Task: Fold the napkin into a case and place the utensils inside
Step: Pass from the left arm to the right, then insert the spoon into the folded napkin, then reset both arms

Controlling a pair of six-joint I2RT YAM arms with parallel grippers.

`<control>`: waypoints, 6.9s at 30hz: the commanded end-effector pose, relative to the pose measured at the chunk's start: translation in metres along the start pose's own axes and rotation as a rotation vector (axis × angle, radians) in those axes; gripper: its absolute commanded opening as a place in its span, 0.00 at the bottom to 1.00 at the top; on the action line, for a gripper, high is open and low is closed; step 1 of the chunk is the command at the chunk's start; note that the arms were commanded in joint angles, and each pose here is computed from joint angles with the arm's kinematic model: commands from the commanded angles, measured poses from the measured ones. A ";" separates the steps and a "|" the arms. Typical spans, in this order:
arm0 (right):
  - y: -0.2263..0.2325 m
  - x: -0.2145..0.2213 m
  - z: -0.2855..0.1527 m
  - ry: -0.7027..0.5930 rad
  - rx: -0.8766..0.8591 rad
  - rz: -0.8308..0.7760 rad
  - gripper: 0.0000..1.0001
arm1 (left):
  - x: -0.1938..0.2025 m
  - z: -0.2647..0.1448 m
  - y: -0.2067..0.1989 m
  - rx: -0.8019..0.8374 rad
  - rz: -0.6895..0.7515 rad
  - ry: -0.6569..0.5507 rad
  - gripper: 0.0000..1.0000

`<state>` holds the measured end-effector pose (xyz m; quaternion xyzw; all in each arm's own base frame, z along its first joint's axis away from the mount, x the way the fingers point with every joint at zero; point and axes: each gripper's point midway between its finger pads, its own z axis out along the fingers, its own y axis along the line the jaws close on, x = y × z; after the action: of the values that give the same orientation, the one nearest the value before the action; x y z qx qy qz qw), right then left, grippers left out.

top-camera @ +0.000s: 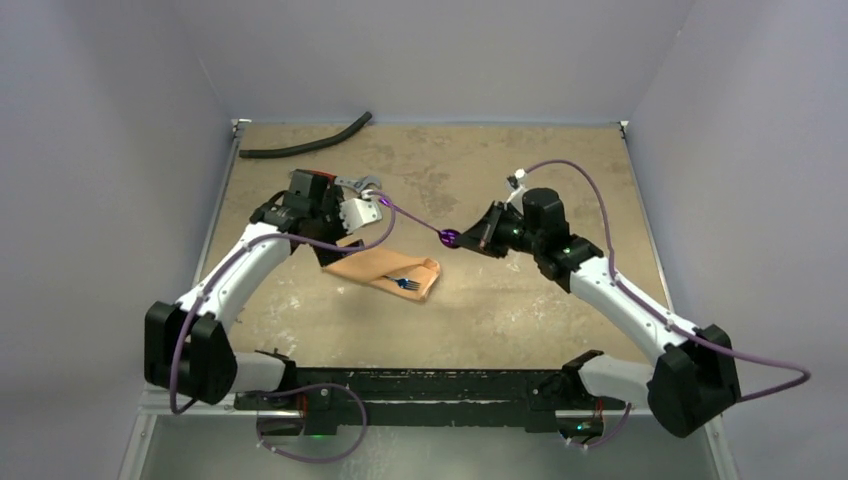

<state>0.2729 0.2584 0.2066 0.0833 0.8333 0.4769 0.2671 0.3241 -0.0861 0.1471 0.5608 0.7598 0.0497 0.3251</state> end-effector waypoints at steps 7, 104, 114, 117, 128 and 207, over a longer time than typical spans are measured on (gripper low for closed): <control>-0.070 0.055 -0.049 0.114 0.261 -0.049 0.00 | 0.029 0.035 -0.017 0.154 -0.616 0.108 0.76; -0.092 0.078 0.110 0.239 0.209 -0.077 0.00 | 0.075 0.094 -0.052 0.259 -0.703 0.220 0.09; -0.099 0.080 0.132 0.267 0.217 -0.094 0.00 | 0.075 0.093 -0.053 0.276 -0.689 0.221 0.07; -0.098 0.081 0.139 0.271 0.212 -0.097 0.00 | 0.075 0.092 -0.053 0.276 -0.685 0.222 0.07; -0.095 0.083 0.137 0.289 0.246 -0.117 0.32 | 0.076 0.091 -0.053 0.286 -0.677 0.227 0.06; -0.206 -0.185 -0.114 -1.066 0.660 -0.800 0.98 | 0.094 0.067 0.052 -0.689 -0.942 -0.580 0.99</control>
<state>0.3877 -0.0178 0.1201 0.0841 0.6937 -0.0589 0.7129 0.3825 -0.0077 0.0620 0.0338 0.7621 -0.0190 0.6463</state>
